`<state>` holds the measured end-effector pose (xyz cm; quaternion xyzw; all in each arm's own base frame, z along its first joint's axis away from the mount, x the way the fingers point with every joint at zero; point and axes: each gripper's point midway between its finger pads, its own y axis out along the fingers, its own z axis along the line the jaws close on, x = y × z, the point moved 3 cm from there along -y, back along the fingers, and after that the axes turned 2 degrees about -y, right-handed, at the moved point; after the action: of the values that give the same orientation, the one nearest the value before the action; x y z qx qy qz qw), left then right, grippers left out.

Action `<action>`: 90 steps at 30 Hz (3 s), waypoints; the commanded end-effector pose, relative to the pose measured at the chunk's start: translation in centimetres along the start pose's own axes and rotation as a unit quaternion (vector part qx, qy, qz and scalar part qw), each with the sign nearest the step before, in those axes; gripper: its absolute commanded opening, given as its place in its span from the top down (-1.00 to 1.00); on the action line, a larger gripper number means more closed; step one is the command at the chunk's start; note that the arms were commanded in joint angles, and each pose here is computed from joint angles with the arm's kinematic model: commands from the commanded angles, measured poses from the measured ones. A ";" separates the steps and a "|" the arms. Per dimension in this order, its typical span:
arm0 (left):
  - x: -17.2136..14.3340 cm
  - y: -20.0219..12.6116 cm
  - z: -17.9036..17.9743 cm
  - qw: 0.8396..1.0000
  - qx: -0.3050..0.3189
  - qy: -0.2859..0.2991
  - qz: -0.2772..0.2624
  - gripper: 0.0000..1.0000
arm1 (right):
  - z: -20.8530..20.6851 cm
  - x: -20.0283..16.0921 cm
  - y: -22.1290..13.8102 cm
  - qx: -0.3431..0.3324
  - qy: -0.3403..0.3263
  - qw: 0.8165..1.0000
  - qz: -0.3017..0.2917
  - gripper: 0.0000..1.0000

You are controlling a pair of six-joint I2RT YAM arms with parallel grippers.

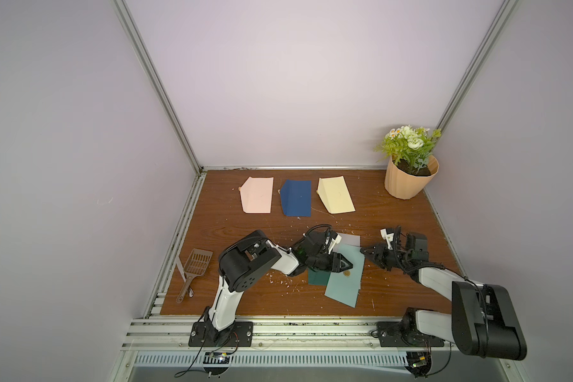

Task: Open the envelope
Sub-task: Pick up the envelope from the envelope.

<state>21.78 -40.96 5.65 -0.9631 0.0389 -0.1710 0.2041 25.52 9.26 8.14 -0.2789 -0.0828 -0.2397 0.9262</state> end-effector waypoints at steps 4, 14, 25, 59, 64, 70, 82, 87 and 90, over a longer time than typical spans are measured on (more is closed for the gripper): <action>-2.8 0.6 4.4 0.995 0.072 -0.056 0.037 0.00 | -2.0 -2.4 0.5 -0.045 -0.003 0.998 0.049 0.49; -2.7 0.6 4.1 0.996 0.063 -0.054 0.038 0.00 | -1.7 -1.8 0.0 -0.060 -0.036 0.997 0.027 0.82; -1.6 0.3 0.6 1.000 -0.015 -0.012 0.025 0.00 | -0.4 -1.3 -0.4 -0.038 -0.057 0.998 0.011 1.00; 6.9 -13.8 -9.0 0.969 -0.022 0.207 -0.133 -0.30 | 13.7 3.0 -6.5 0.135 -0.112 0.982 -0.077 1.00; 6.8 -13.9 -9.2 0.967 -0.040 0.211 -0.137 -0.30 | 15.4 3.3 -7.4 0.159 -0.116 0.977 -0.082 1.00; 7.2 -14.6 -9.0 0.966 -0.049 0.207 -0.146 -0.30 | 17.3 3.2 -8.2 0.194 -0.117 0.971 -0.079 1.00; 6.9 -14.9 -10.2 0.963 -0.129 0.197 -0.128 -0.20 | 19.4 2.8 -8.3 0.212 -0.131 0.966 -0.069 1.00; 6.9 -14.6 -10.0 0.965 -0.143 0.186 -0.120 -0.19 | 20.3 2.7 -8.0 0.219 -0.138 0.964 -0.063 1.00; 7.0 -14.5 -10.1 0.964 -0.145 0.185 -0.120 -0.19 | 20.5 2.7 -7.9 0.219 -0.141 0.964 -0.061 1.00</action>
<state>24.96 -32.66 21.33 -0.9344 -0.0179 -0.3516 0.0545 23.54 13.50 27.25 -0.1113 -0.2400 -0.2317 0.9361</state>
